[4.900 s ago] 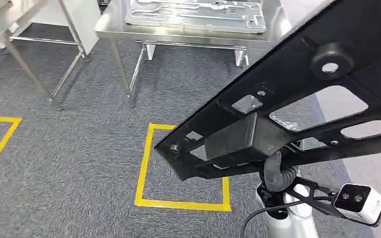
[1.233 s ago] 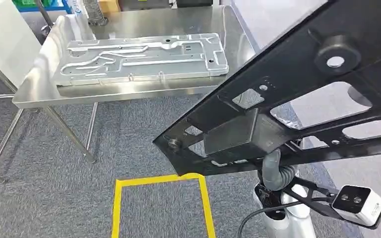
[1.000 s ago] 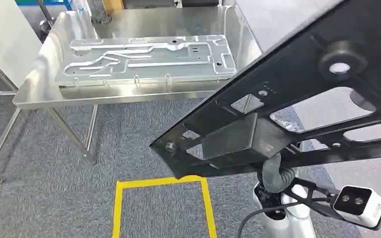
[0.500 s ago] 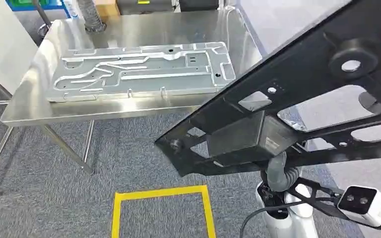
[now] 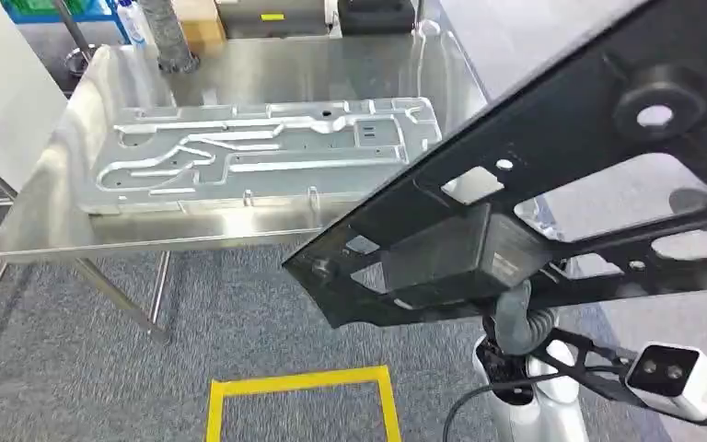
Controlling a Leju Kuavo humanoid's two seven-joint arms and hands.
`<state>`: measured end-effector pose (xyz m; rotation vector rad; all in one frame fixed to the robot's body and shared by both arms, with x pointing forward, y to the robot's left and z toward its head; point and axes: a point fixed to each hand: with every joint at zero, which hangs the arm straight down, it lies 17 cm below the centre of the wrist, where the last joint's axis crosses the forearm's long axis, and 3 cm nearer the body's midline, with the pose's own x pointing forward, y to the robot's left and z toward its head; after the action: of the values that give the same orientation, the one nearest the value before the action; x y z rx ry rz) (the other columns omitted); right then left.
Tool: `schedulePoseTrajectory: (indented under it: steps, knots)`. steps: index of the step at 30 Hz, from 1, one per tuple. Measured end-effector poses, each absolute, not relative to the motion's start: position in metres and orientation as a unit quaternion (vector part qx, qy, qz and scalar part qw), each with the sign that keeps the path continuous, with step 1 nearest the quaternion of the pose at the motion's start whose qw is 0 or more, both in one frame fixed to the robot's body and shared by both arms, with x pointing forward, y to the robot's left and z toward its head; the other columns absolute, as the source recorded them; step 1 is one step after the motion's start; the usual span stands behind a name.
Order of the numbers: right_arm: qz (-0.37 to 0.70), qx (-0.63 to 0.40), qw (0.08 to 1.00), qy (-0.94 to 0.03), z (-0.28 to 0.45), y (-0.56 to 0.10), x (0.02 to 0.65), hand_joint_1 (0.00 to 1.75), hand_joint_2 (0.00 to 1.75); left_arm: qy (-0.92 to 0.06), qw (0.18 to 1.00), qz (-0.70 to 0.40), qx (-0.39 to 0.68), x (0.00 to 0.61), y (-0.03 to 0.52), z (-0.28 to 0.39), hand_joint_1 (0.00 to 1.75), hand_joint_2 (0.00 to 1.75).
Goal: Take the parts from the cabinet and place them on the table.
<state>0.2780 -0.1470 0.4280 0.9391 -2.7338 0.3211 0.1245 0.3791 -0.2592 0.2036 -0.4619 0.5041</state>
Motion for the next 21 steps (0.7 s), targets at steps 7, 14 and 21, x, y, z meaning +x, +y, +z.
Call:
schedulePoseTrajectory:
  steps: [7, 14, 21]
  knots:
    - [0.109, 0.315, 0.119, -0.935, 0.428, -0.147, 0.279, 1.75, 1.75, -0.225, 0.937, 0.247, 0.1, 0.123, 0.379, -0.259, 0.0, 1.75]
    - [0.108, 0.317, 0.118, -0.935, 0.428, -0.147, 0.279, 1.75, 1.75, -0.227, 0.937, 0.248, 0.097, 0.125, 0.377, -0.259, 0.0, 1.75]
    - [0.099, 0.309, 0.13, -0.937, 0.423, -0.153, 0.289, 1.75, 1.75, -0.229, 0.936, 0.25, 0.098, 0.123, 0.378, -0.259, 0.0, 1.75]
